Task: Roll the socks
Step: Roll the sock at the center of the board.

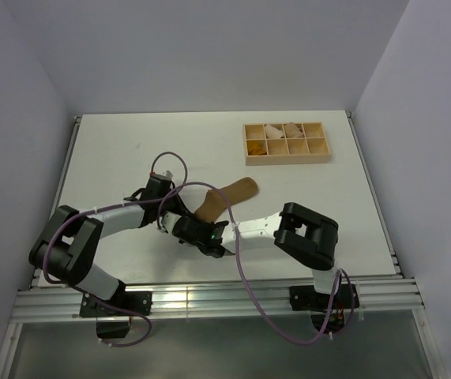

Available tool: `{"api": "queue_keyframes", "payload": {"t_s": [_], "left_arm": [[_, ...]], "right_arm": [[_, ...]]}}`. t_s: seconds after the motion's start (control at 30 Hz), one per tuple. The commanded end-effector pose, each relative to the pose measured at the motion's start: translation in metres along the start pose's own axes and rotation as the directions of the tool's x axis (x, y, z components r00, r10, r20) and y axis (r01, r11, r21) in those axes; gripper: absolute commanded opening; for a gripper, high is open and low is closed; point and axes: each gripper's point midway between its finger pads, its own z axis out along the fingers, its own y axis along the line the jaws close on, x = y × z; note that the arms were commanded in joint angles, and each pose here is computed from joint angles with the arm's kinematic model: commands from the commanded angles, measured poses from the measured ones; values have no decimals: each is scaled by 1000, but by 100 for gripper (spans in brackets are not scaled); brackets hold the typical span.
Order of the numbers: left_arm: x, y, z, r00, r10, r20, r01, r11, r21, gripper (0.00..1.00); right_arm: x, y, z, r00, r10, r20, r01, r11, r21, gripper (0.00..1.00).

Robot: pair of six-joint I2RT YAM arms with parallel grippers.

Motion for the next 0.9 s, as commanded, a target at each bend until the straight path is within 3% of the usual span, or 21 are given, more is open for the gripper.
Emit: {"api": "queue_keyframes", "payload": {"t_s": [0.0,0.23,0.43,0.63,0.87], "left_arm": [[8,8,-4,1000,-19,22,20,999,-45,12],[-2,11,-14,989,-104,102,109,993,-44,45],[-15,14,-25,965,-181,188,186,982,-13,63],[-24,14,-39,938,-231,257,225,973,54,68],[-27,-6,-45,949,-186,253,149,976,159,68]], "right_arm": [[56,27,11,985,66,-159,-85,990,-117,0],[49,25,0,967,231,-112,-251,940,-231,0],[47,34,-6,929,350,-122,-370,846,-385,0],[48,24,-8,865,481,-141,-487,737,-470,0],[43,3,-18,703,675,-225,-637,456,-622,0]]}}
